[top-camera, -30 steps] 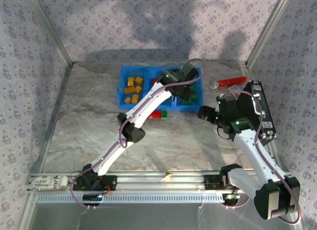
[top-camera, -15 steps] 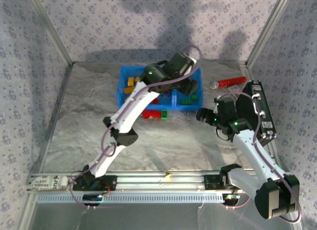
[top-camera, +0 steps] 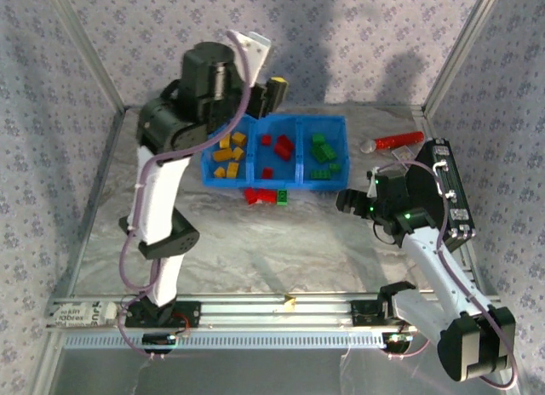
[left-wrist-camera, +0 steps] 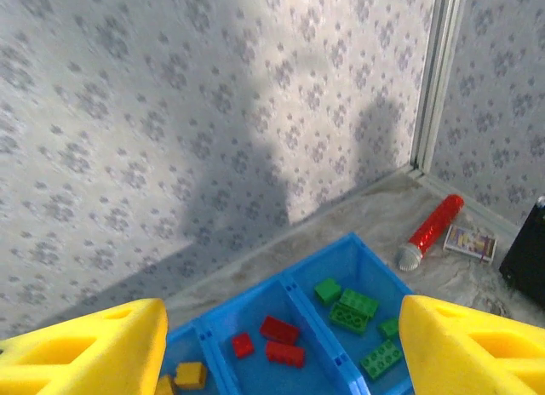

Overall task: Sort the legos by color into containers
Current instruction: Pick up the lego from the center of the table.

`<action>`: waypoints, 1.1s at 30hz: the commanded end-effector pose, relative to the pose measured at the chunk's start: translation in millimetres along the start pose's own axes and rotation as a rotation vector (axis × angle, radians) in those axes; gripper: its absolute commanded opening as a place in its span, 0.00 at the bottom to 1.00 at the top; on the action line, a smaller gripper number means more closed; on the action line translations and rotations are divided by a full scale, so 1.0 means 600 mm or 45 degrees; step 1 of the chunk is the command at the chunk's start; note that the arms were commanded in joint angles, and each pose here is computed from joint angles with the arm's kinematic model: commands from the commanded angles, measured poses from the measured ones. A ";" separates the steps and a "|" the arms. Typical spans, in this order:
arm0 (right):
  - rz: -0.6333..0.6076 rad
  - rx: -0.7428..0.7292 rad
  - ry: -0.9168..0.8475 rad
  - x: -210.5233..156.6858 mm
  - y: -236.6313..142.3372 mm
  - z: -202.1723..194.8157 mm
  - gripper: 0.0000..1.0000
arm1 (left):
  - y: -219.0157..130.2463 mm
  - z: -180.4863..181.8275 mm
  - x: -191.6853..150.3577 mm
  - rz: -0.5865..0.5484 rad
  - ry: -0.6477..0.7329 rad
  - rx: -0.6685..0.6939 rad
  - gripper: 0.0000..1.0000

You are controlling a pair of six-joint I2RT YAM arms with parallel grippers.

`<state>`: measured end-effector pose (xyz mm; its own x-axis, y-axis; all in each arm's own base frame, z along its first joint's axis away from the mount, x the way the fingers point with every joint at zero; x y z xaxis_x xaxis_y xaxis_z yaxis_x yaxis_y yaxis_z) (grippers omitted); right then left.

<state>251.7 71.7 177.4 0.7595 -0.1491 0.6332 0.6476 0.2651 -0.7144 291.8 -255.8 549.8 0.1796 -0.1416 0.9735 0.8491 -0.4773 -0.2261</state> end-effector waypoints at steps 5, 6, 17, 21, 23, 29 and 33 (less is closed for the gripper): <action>0.015 0.045 -0.024 -0.010 0.001 0.002 0.91 | -0.089 0.084 -0.024 0.135 0.091 0.135 0.77; 0.014 0.054 -0.022 -0.009 0.002 0.004 0.91 | -0.052 0.092 -0.079 0.313 0.132 0.218 0.76; 0.025 0.071 -0.070 0.024 0.000 0.026 0.91 | -0.041 0.149 -0.425 0.390 -0.380 0.172 0.93; 0.059 0.037 -0.118 0.031 0.013 0.047 0.91 | -0.043 0.138 -0.498 0.405 -0.509 0.153 0.93; 0.101 0.002 -0.144 0.023 0.020 0.059 0.91 | -0.041 0.123 -0.537 0.416 -0.578 0.118 0.92; 0.239 0.004 -0.188 -0.014 0.060 0.094 0.84 | -0.034 0.072 -0.626 0.534 -0.586 0.126 0.90; 0.284 0.035 -0.220 -0.033 0.092 0.142 0.82 | -0.036 0.057 -0.660 0.542 -0.616 0.132 0.88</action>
<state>262.2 153.4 146.4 0.8639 0.0936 0.4949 0.4495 0.3001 -0.8413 214.2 -157.2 166.3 0.7298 0.0217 0.6833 0.6391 -0.3766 -0.6706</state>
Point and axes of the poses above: each hand's point on the last joint's axis, 136 mm out from that joint toward the fingers, its own y axis out along the fingers, its own z axis along the line the jaws close on, x = y × z, the point moved 4 cm from there along -y, back along the fingers, and after that the axes turned 4 degrees about -y, right-handed, at the moved point
